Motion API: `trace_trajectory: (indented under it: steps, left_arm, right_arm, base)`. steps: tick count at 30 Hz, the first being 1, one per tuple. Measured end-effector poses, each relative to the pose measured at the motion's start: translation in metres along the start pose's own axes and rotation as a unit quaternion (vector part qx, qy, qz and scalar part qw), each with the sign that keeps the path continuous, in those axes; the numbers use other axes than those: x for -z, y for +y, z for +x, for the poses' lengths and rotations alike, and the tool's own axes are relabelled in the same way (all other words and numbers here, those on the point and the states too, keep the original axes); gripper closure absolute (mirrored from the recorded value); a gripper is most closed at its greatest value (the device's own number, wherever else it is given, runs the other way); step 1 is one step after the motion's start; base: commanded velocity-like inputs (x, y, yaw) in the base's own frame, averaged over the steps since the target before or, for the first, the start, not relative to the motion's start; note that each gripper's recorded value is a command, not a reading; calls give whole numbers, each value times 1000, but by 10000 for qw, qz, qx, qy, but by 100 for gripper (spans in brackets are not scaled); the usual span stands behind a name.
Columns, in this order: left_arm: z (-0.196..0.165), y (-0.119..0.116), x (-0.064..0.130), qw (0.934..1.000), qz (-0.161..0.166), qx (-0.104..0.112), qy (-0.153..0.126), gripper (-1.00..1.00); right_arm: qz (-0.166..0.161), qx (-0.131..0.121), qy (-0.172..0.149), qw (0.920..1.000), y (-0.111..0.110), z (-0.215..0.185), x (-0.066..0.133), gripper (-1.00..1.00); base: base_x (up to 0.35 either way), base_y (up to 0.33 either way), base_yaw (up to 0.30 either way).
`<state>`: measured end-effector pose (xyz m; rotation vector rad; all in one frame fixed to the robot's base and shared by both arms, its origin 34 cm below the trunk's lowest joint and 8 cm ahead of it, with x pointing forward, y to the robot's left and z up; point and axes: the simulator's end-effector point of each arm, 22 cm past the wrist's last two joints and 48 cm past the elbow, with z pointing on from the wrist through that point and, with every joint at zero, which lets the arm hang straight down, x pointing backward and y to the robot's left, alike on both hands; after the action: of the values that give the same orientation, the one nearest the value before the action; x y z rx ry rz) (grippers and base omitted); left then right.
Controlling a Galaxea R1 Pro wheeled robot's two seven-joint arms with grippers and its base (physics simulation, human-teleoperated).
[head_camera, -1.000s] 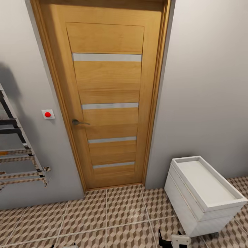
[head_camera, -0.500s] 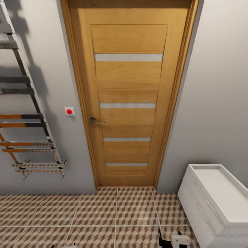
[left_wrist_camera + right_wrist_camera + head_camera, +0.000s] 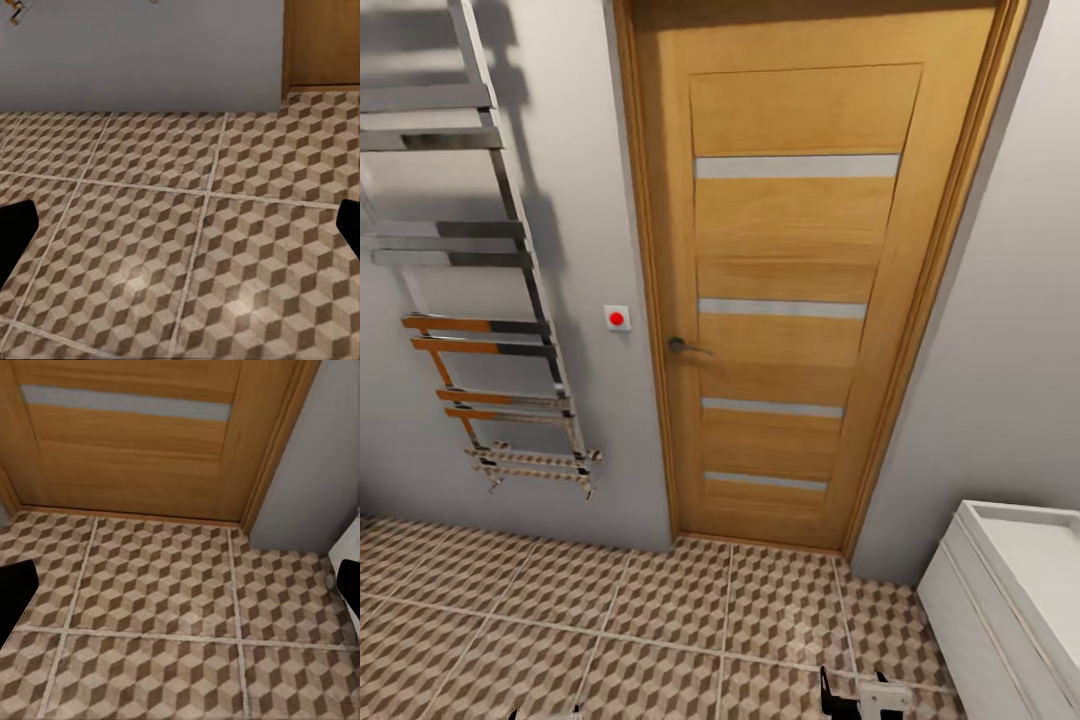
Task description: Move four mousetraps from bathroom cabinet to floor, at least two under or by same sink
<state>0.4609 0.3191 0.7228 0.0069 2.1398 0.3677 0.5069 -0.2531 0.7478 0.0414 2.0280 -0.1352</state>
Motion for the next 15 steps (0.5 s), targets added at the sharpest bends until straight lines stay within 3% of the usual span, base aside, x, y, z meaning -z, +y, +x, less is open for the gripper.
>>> trace_trajectory:
  steps: [15]
  left_arm:
    - [0,0,0,10000,0,0,0,-100]
  right_arm:
    - [-1,0,-4,10000,0,0,0,-100]
  base:
    - [0,0,289]
